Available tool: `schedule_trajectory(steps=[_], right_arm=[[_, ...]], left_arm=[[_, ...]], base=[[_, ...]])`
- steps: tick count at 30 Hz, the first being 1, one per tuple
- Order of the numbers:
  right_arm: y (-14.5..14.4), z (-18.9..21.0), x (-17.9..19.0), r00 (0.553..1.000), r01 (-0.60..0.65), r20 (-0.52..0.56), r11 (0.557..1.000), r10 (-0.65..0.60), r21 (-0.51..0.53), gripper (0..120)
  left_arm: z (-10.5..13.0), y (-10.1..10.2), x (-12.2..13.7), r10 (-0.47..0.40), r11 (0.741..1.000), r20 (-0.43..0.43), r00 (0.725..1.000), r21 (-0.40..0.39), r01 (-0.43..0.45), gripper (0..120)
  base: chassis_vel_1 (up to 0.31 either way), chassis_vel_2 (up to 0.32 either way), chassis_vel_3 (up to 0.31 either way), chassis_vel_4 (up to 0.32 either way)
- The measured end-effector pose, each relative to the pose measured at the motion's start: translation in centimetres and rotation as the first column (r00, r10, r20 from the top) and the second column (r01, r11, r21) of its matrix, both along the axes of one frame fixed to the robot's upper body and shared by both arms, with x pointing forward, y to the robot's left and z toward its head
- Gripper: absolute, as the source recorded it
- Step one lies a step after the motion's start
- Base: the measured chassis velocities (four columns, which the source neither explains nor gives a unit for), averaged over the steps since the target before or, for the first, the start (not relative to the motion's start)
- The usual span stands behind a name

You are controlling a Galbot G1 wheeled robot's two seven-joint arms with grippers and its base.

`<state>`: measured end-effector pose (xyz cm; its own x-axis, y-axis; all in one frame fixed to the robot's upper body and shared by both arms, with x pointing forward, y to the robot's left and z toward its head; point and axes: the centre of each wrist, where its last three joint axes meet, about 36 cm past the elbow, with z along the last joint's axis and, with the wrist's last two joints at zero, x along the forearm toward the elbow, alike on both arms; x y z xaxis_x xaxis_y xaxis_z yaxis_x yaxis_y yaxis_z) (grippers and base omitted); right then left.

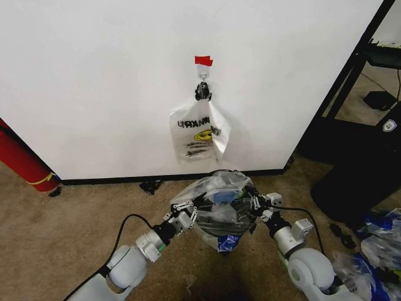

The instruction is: Pick up the garbage bag from the wall and place it over the trash bin.

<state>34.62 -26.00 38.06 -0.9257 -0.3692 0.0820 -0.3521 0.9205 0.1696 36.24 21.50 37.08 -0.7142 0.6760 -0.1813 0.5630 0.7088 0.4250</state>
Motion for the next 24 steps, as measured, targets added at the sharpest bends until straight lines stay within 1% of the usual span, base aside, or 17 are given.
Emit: schedule_trajectory(steps=[2, 5, 6, 7, 9, 11, 13, 14, 18, 21, 22, 24], right_arm=[[-0.4, -0.2, 0.0, 1.000, -0.028, 0.008, 1.000, 0.028, -0.008, 0], [-1.5, -0.8, 0.2, 0.993, -0.109, 0.040, 0.994, 0.110, -0.030, 0], [-1.9, -1.1, 0.4, 0.989, -0.135, 0.053, 0.990, 0.137, -0.035, 0], [-1.9, -1.1, 0.4, 0.989, -0.135, 0.053, 0.990, 0.137, -0.035, 0], [-2.8, -1.7, 0.6, 0.975, -0.198, 0.088, 0.979, 0.202, -0.047, 0], [-3.2, -2.0, 0.7, 0.965, -0.235, 0.109, 0.971, 0.239, -0.047, 0], [-3.7, -2.3, 0.8, 0.958, -0.256, 0.125, 0.966, 0.259, -0.044, 0], [-3.7, -2.3, 0.8, 0.958, -0.256, 0.125, 0.966, 0.259, -0.044, 0], [-4.6, -3.1, 1.2, 0.929, -0.330, 0.166, 0.944, 0.330, -0.029, 0], [-5.0, -3.6, 1.5, 0.903, -0.386, 0.208, 0.922, 0.375, 0.013, 0], [-5.0, -3.6, 1.5, 0.903, -0.386, 0.208, 0.922, 0.375, 0.013, 0], [-5.0, -3.7, 1.5, 0.896, -0.401, 0.225, 0.915, 0.383, 0.039, 0]], left_arm=[[0.2, 0.0, 0.2, 0.019, 0.998, -0.058, 0.998, -0.060, -0.022, 0], [0.6, 0.0, 0.6, 0.052, 0.987, -0.153, 0.987, -0.142, -0.074, 0], [0.8, 0.0, 0.8, 0.059, 0.984, -0.171, 0.984, -0.157, -0.086, 0], [0.8, 0.0, 0.8, 0.059, 0.984, -0.171, 0.984, -0.157, -0.086, 0], [1.4, 0.1, 1.4, 0.080, 0.977, -0.207, 0.975, -0.177, -0.118, 0], [1.6, 0.3, 2.0, 0.101, 0.975, -0.224, 0.969, -0.172, -0.141, 0], [1.4, 0.8, 2.8, 0.134, 0.974, -0.249, 0.959, -0.145, -0.174, 0], [1.4, 0.8, 2.8, 0.134, 0.974, -0.249, 0.959, -0.145, -0.174, 0], [0.8, 1.4, 3.3, 0.173, 0.970, -0.303, 0.937, -0.112, -0.215, 0], [-0.1, 1.6, 3.5, 0.213, 0.965, -0.343, 0.915, -0.072, -0.251, 0], [-0.1, 1.6, 3.5, 0.213, 0.965, -0.343, 0.915, -0.072, -0.251, 0], [-0.6, 1.6, 3.6, 0.231, 0.962, -0.363, 0.903, -0.053, -0.268, 0]], base=[[0.000, 0.000, 0.000, 0.000], [0.000, 0.000, 0.000, 0.000], [0.000, 0.000, 0.000, 0.000], [0.000, 0.000, 0.000, 0.000], [0.000, 0.000, 0.000, 0.000], [0.000, 0.000, 0.000, 0.000], [0.000, 0.000, 0.000, 0.000], [0.000, 0.000, 0.000, 0.000], [0.000, 0.000, 0.000, 0.000], [0.000, 0.000, 0.000, 0.000], [0.000, 0.000, 0.000, 0.000], [0.000, 0.000, 0.000, 0.000]])
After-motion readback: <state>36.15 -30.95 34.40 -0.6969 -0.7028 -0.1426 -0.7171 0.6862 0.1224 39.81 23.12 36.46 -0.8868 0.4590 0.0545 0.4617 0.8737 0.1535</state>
